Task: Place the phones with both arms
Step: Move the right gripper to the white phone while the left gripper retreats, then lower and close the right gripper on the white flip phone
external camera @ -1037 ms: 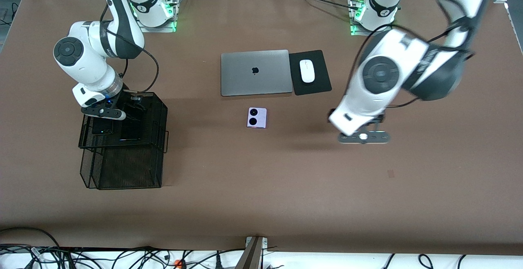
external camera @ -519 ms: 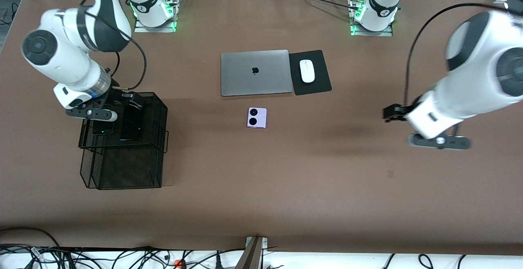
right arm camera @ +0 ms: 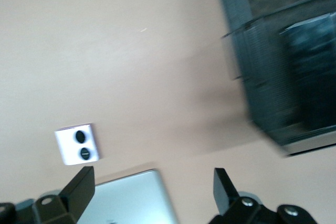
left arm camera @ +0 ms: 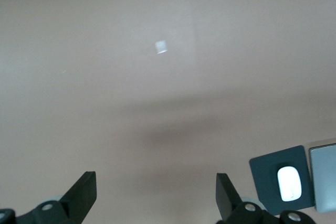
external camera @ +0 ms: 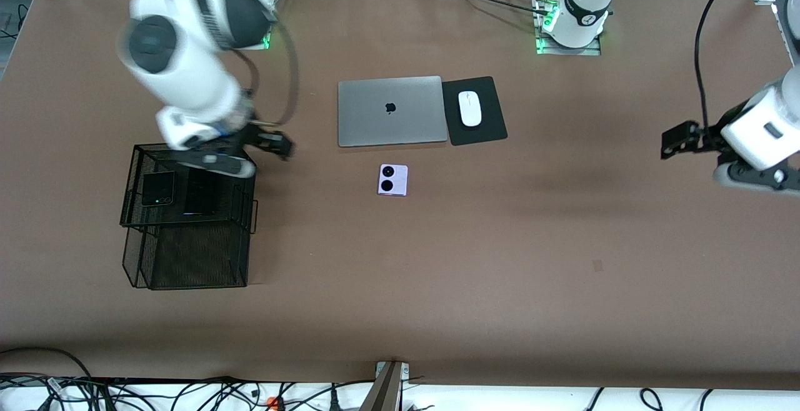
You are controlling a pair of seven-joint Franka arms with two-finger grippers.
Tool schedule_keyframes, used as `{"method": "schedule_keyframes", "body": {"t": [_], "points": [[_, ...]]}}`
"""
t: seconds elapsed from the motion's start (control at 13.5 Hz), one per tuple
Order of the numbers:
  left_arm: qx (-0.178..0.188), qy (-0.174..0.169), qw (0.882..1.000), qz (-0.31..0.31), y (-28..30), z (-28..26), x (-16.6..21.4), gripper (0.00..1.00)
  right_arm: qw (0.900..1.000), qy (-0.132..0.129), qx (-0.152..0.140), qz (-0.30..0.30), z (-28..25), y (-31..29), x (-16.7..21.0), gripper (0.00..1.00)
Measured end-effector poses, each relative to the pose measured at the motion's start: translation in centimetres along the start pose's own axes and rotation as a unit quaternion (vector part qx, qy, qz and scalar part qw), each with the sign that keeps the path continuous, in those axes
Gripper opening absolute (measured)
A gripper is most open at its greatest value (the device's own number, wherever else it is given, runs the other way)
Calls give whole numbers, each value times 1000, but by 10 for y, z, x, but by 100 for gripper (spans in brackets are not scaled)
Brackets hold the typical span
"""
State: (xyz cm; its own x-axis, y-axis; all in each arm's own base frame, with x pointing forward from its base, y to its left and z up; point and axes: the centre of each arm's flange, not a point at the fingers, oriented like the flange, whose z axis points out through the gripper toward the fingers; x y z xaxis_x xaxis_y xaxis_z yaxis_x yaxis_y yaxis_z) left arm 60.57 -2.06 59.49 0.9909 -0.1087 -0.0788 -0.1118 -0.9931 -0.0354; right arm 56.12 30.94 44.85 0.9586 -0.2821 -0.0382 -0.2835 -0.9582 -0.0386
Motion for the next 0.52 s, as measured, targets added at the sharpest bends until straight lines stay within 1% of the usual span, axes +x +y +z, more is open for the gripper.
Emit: {"method": "schedule_keyframes", "body": {"t": [0.07,0.22,0.37,0.52], "points": [[1,13,1000,-8,-7,-7,-9,100,1000,-4,-4,16,19,-30,-10,100],[4,58,998,-14,-11,-21,-28,100,999,-6,-17,46,59,-82,-29,100],[5,72,997,-15,-11,-28,-52,100,997,-1,-25,74,96,-128,-53,100],[5,70,997,-19,-13,-29,-63,100,995,6,-25,94,130,-161,-73,100]]}}
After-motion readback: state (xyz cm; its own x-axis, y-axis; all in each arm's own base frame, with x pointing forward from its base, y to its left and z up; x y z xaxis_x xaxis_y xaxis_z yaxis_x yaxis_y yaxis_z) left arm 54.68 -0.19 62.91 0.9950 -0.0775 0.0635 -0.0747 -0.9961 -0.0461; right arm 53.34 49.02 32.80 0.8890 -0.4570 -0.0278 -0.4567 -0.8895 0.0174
